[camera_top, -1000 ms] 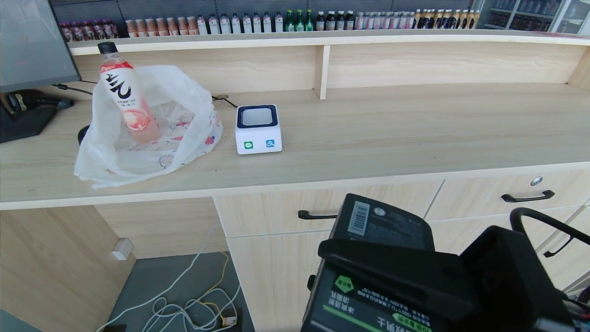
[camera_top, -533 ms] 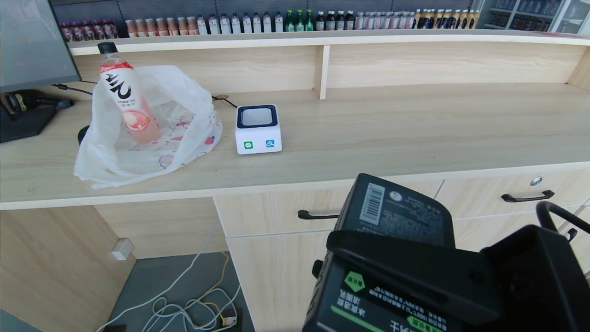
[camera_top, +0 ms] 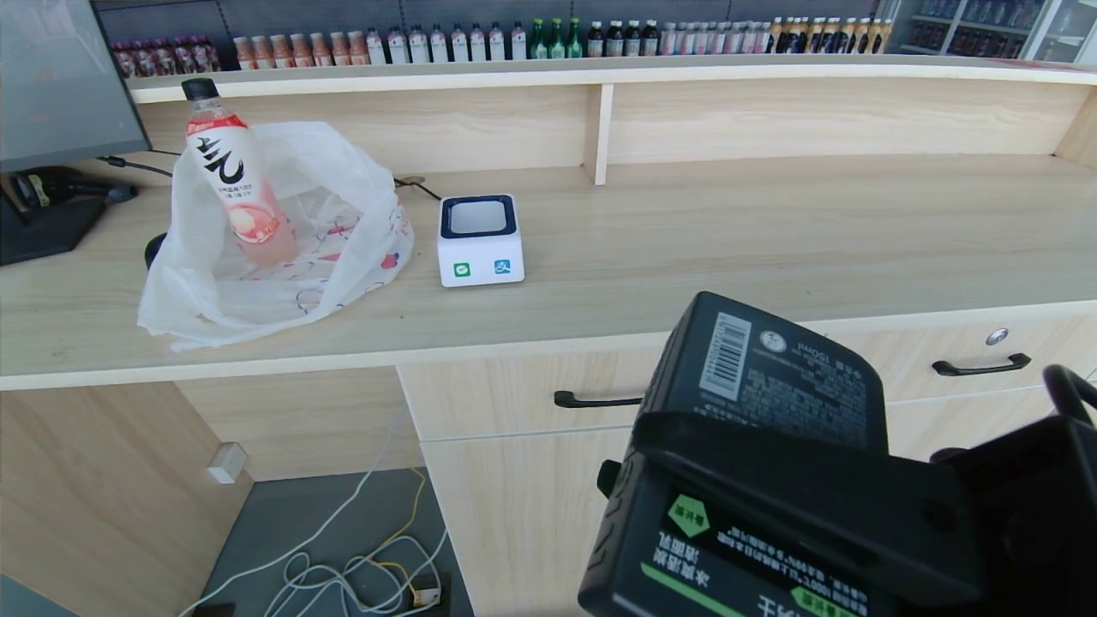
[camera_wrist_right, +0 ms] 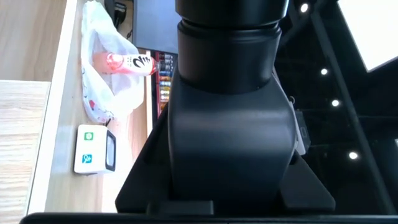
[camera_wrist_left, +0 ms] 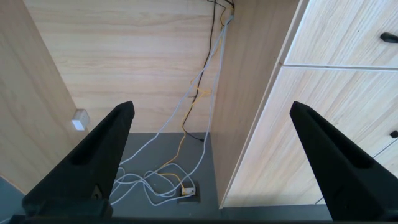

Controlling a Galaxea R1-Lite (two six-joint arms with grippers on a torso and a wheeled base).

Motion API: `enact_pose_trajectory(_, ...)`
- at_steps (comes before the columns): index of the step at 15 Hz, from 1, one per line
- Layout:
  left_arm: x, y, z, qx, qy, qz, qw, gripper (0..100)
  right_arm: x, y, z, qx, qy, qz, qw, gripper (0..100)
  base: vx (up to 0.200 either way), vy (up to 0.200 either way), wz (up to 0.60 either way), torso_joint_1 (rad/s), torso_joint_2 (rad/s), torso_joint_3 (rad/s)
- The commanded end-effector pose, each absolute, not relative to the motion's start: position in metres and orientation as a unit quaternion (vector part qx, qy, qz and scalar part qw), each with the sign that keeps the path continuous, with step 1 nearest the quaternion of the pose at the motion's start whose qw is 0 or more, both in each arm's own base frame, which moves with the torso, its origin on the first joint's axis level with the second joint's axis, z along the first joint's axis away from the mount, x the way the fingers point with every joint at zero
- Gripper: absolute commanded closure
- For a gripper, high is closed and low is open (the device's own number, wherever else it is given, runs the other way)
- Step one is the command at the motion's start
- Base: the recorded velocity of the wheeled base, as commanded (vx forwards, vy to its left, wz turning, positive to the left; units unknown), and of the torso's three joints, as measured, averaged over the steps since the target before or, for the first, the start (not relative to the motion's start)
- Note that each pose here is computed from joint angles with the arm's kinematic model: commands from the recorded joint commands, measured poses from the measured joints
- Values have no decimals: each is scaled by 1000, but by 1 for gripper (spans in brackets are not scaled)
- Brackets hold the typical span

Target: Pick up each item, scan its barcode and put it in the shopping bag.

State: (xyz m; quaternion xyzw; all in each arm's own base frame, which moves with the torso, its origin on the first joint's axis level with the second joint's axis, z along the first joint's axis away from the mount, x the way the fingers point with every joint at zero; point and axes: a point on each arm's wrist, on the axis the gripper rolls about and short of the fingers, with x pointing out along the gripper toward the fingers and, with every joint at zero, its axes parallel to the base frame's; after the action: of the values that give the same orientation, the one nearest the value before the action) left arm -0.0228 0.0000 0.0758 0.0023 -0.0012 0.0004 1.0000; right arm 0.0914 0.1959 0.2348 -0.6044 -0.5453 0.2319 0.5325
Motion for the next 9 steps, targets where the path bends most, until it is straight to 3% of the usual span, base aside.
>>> enact_pose_trajectory(1,-23,0,76,2,-2,1,1000,0,91,195,235,-604,-545,232,533,100,0,0,0,0,0,0)
enact_pose_trajectory(9,-23,0,76,2,-2,1,1000,0,91,194,234,-604,-545,233,533,100,0,0,0,0,0,0)
